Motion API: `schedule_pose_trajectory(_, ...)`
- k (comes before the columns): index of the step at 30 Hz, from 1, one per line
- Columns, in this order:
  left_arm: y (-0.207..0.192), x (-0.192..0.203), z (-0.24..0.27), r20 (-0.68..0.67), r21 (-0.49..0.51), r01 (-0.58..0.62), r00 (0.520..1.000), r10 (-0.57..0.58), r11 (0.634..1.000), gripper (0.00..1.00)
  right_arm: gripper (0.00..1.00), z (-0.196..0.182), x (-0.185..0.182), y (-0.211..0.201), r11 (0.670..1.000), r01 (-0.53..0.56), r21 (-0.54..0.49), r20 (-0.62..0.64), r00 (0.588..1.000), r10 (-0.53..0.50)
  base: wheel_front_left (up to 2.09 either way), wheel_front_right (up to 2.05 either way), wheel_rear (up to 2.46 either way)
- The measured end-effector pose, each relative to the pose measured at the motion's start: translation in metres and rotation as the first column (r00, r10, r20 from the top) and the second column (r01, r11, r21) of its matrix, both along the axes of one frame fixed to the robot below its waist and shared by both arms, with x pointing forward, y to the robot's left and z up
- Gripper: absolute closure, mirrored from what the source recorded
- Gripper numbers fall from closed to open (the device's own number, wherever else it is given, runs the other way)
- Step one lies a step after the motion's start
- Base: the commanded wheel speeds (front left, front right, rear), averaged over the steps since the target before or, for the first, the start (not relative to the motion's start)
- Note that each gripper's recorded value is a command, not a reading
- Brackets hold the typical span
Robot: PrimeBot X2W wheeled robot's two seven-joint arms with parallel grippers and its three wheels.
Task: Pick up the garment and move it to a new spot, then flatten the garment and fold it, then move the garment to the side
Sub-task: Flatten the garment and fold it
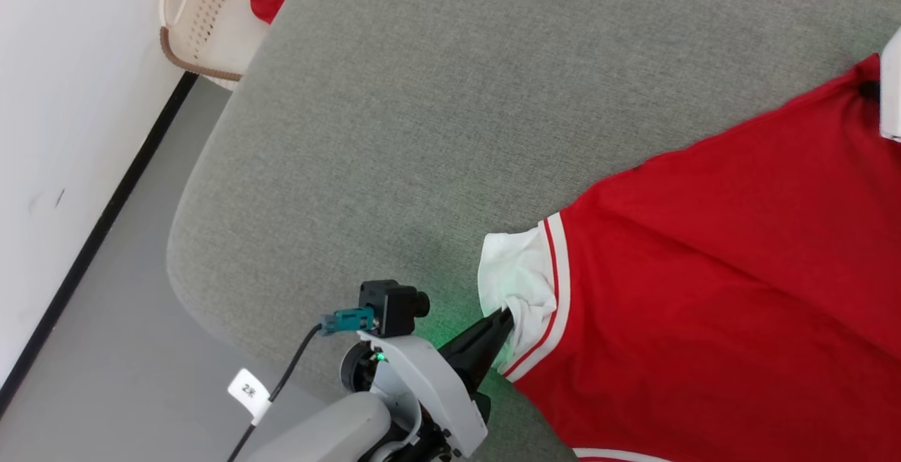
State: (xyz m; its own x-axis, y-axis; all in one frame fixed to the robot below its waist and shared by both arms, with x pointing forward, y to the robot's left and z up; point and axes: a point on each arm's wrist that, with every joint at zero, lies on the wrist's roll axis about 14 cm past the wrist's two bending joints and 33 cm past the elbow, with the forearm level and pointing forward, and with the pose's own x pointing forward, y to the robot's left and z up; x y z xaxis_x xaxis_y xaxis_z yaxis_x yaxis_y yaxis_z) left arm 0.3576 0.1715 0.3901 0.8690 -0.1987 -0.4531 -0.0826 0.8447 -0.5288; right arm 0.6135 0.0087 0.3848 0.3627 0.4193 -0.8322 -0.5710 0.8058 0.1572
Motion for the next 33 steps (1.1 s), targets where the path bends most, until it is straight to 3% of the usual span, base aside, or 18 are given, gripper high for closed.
schedule_pose_trajectory(11,0.005,0.008,0.004,0.010,0.023,0.029,1.000,-0.030,0.999,1.00,1.00,0.019,0.003,-0.003,0.999,0.018,0.040,0.058,0.998,-0.020,0.00,0.00,0.00)
schedule_pose_trajectory(22,0.043,0.046,0.059,0.082,0.208,0.114,0.988,-0.134,0.971,1.00,1.00,0.098,0.010,-0.011,0.971,0.039,0.234,0.235,0.967,-0.096,0.00,0.00,0.00)
schedule_pose_trajectory(28,0.063,0.078,0.121,0.148,0.323,0.146,0.968,-0.202,0.935,1.00,1.00,0.150,0.010,-0.030,0.952,0.051,0.302,0.349,0.923,-0.160,0.00,0.00,0.00)
schedule_pose_trajectory(33,0.071,0.105,0.180,0.201,0.404,0.160,0.945,-0.258,0.901,1.00,1.00,0.210,0.013,-0.049,0.925,0.054,0.375,0.469,0.850,-0.240,0.00,0.00,0.00)
